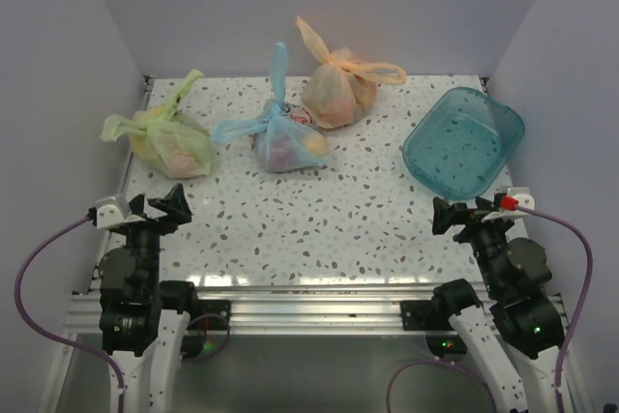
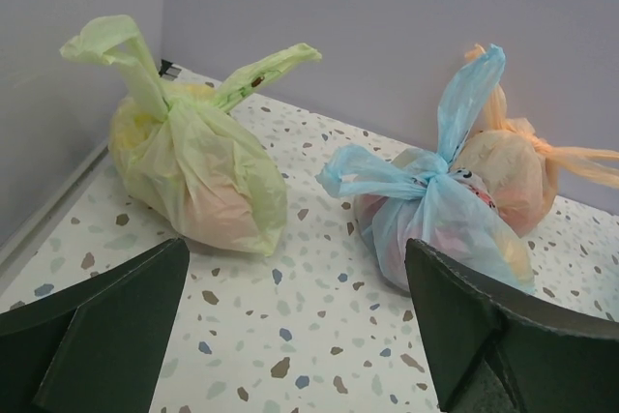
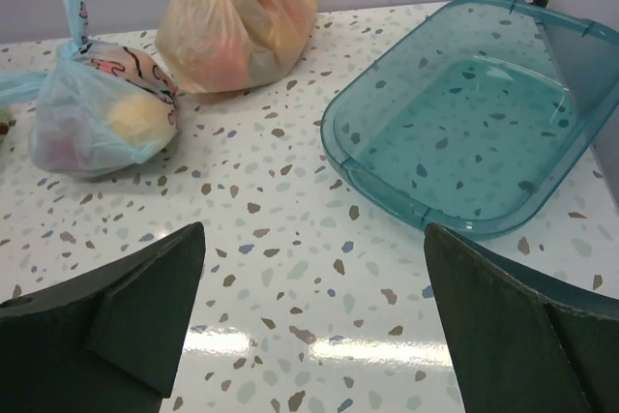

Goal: Untie the knot of the plastic bag and take out the fruit

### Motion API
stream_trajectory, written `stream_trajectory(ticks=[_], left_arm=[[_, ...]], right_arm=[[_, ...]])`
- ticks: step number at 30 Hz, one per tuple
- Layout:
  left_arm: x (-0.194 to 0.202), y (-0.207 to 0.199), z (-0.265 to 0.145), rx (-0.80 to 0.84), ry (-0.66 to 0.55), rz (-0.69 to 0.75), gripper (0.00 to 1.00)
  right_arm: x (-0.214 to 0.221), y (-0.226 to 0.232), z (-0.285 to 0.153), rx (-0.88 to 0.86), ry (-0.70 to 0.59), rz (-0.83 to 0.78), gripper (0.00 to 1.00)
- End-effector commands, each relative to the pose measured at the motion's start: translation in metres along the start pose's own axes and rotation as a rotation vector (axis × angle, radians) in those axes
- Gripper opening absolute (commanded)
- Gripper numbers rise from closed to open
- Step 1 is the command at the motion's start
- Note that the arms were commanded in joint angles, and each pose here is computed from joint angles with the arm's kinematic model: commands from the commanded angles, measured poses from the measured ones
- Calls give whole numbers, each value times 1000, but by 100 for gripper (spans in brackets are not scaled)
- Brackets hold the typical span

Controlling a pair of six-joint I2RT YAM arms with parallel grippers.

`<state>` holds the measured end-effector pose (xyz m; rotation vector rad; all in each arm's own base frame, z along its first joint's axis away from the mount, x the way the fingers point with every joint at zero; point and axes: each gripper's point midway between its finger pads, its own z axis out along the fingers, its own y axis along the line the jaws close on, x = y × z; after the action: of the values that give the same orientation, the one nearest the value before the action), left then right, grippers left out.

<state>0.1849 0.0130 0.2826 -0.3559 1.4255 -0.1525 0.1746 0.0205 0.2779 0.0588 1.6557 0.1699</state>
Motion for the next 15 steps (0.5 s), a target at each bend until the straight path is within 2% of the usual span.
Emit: stream_trajectory(ticks=[1, 6, 7, 8, 10, 11, 15], left_arm=[[-10, 2, 6, -49, -1, -41, 100], [12, 2, 29, -84, 150, -21, 100], [16, 4, 34, -107, 173, -29, 100], [31, 7, 42, -142, 248, -30, 100], [33, 2, 53, -157, 292, -74, 100], [47, -4, 65, -139, 360, -78, 100], [59, -30, 96, -83, 467, -150, 100]], right_arm=[[-4, -3, 0, 22, -10, 15, 99], [-3, -8, 1, 51, -11, 24, 99], [-3, -9, 1, 56, -12, 26, 99], [-3, -10, 0, 62, -13, 29, 99], [-2, -10, 0, 64, -16, 31, 99], [-2, -10, 0, 61, -20, 31, 99], [-2, -8, 0, 51, -37, 43, 99]])
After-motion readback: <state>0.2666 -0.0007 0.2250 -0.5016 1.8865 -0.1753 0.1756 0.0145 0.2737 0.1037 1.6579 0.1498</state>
